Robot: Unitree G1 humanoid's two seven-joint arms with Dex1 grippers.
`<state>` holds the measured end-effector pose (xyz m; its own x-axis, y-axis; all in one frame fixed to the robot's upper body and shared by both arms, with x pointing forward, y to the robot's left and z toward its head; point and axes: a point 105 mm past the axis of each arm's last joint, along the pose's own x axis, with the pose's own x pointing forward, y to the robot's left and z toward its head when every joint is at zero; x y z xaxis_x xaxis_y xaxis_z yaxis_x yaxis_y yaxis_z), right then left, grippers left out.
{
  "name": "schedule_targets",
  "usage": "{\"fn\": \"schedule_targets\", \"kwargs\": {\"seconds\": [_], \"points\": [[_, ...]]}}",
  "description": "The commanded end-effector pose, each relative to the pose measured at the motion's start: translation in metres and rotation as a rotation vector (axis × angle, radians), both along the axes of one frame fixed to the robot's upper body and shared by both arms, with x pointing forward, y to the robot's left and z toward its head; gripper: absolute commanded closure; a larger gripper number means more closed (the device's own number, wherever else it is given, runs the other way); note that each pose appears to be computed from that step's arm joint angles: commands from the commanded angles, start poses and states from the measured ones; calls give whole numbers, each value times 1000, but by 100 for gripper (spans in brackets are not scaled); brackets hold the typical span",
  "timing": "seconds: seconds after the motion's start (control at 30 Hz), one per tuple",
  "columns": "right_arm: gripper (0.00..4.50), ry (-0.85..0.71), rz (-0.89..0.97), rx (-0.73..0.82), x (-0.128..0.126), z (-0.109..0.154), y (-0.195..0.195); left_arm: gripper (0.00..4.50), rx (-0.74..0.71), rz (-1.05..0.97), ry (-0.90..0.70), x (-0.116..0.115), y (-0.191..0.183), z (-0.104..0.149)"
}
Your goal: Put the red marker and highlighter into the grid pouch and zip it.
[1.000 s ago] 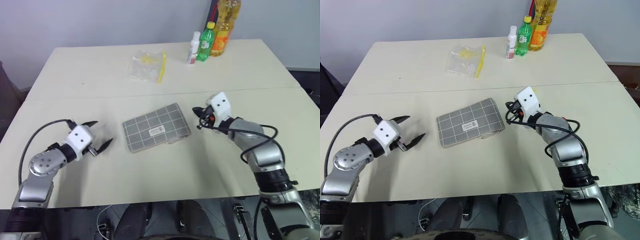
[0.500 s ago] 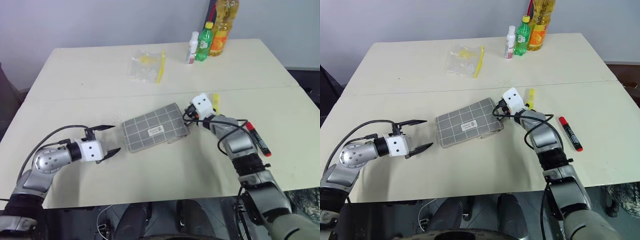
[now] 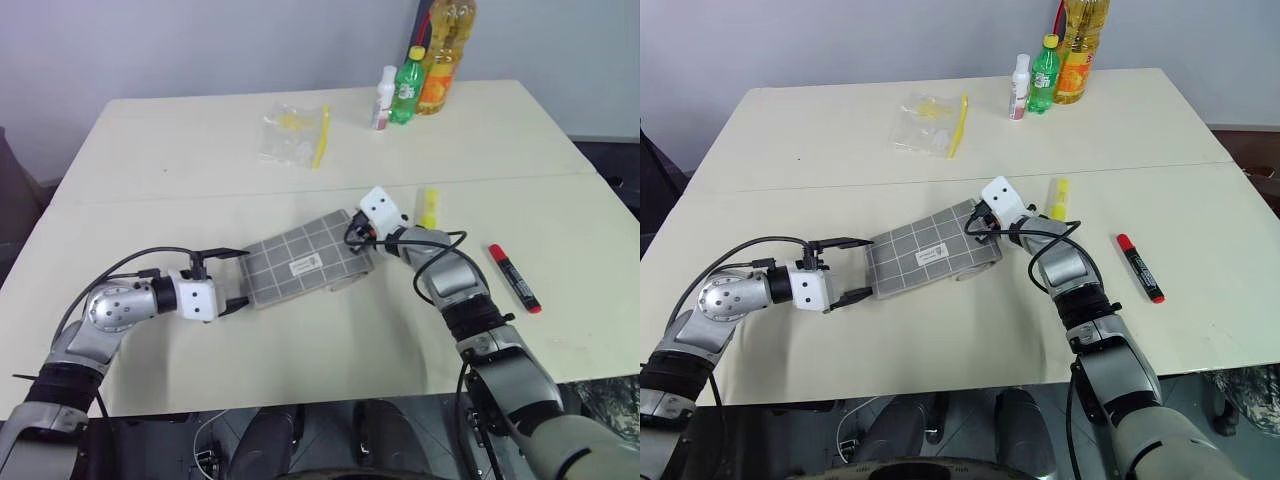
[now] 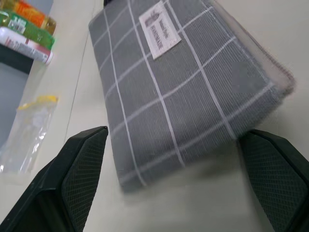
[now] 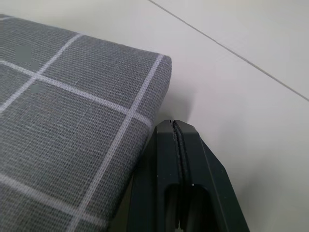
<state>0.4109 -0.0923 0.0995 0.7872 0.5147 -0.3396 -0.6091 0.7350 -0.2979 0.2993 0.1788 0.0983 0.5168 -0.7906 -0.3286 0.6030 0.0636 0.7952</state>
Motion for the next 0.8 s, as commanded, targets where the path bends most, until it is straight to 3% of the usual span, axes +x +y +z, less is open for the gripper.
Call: {"fn": "schedule_targets", "kwargs": {"seconds": [0.03, 0.6, 0.7, 0.8], "points": [[448, -49, 60, 10, -3, 12, 14, 0, 33, -53, 45, -5, -11, -17], [448, -41, 161, 30, -21, 11, 37, 0, -44, -71, 58, 0, -23, -11], [450, -49, 156, 28, -20, 12, 35, 86, -54, -82, 72, -3, -24, -12], [450, -88, 120, 36, -16, 22, 24, 239, -86, -71, 89, -5, -24, -10]]}}
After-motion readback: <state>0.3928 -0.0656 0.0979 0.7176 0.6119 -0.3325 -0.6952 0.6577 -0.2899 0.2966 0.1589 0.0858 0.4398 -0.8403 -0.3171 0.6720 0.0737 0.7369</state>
